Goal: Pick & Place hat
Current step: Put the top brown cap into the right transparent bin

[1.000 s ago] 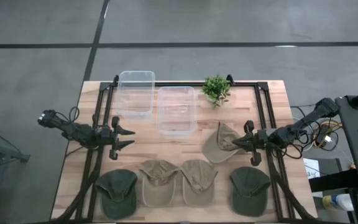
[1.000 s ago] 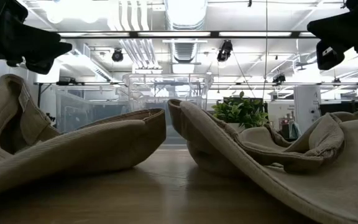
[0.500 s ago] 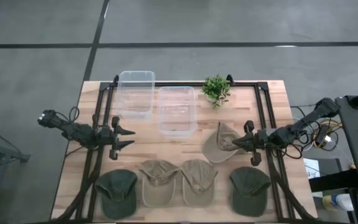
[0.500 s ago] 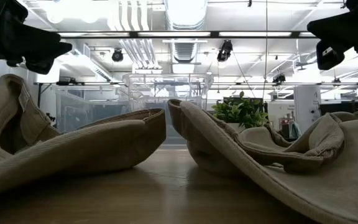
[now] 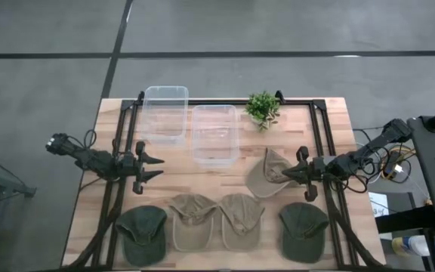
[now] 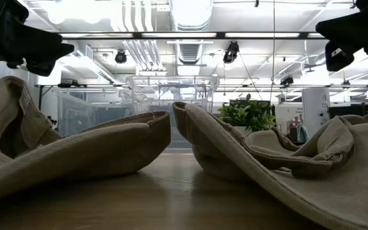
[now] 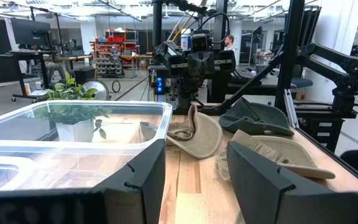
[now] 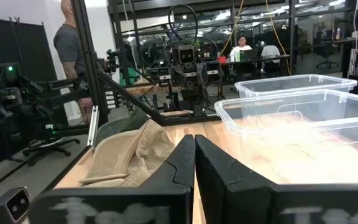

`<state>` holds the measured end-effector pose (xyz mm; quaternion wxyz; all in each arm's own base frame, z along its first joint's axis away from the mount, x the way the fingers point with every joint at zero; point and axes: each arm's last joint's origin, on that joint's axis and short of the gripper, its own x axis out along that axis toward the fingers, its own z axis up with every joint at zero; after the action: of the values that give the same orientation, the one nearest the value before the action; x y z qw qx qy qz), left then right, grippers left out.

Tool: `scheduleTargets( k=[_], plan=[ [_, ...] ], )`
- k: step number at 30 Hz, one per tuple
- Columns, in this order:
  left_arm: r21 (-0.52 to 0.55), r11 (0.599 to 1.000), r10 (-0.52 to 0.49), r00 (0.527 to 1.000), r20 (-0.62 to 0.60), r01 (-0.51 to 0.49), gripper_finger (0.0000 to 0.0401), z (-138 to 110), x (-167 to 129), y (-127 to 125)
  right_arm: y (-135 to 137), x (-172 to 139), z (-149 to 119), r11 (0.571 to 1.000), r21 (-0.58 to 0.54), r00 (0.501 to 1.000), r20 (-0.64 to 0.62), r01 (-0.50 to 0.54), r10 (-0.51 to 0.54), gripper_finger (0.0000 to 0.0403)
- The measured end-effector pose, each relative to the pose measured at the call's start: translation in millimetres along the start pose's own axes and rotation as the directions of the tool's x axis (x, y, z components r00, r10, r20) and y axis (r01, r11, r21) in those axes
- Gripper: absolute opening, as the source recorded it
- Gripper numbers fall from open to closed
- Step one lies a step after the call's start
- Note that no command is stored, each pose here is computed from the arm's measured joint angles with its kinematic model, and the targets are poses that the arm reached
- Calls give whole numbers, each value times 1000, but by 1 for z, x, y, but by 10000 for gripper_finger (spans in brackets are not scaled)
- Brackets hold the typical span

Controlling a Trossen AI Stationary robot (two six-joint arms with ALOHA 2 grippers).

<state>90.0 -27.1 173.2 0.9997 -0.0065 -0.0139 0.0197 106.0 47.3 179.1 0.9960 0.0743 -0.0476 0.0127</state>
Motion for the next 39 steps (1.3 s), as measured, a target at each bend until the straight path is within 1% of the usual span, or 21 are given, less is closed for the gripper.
scheduleTargets(
  k=[2, 6, 11, 15, 17, 19, 22, 24, 28, 31, 33, 35, 39],
  plan=[
    [0, 1000, 0, 1000, 0, 0, 165, 0, 0, 0, 0, 0, 0, 1000, 26, 1000, 0, 0, 0, 8],
    [0, 1000, 0, 1000, 0, 0, 165, 0, 0, 0, 0, 0, 0, 978, 211, 1000, 0, 0, 0, 8],
    [0, 1000, 0, 1000, 0, 0, 165, 0, 0, 0, -1, 0, 3, 973, 229, 999, 33, 19, -27, 8],
    [0, 1000, 0, 1000, 0, 0, 165, 0, 0, 0, -1, 0, 6, 930, 367, 998, 61, 4, -28, 8],
    [0, 1000, 0, 1000, 0, 0, 165, 0, 0, 0, -1, 1, 7, 917, 400, 997, 66, 1, -30, 9],
    [0, 1000, 0, 1000, 0, 0, 165, 0, 0, 0, -1, 1, 5, 917, 397, 997, 55, 23, -49, 9],
    [0, 1000, 0, 1000, 0, 0, 165, 0, 0, 0, -1, 4, 2, 927, 369, 996, 24, 69, -84, 11],
    [0, 1000, 0, 1000, 0, 0, 165, 0, 0, 0, 2, 8, 4, 935, 345, 996, 3, 79, -86, 22],
    [0, 1000, 0, 1000, 0, 0, 165, 0, 0, 0, 15, 24, 21, 967, 254, 999, -35, 38, -30, 64],
    [0, 1000, 0, 1000, 0, 0, 165, 0, 0, 0, 29, 44, 34, 990, 142, 990, -143, 17, 4, 102],
    [0, 1000, 0, 1000, 0, 0, 165, 0, 0, 0, 37, 59, 39, 997, 65, 967, -255, 36, -19, 123],
    [0, 1000, 0, 1000, 0, 0, 165, 0, 0, 0, 46, 73, 41, 999, -3, 928, -369, 54, -52, 138],
    [0, 1000, 0, 1000, 0, 0, 165, 0, 0, 0, 62, 100, 42, 991, -112, 819, -560, 74, -125, 153]
  ],
)
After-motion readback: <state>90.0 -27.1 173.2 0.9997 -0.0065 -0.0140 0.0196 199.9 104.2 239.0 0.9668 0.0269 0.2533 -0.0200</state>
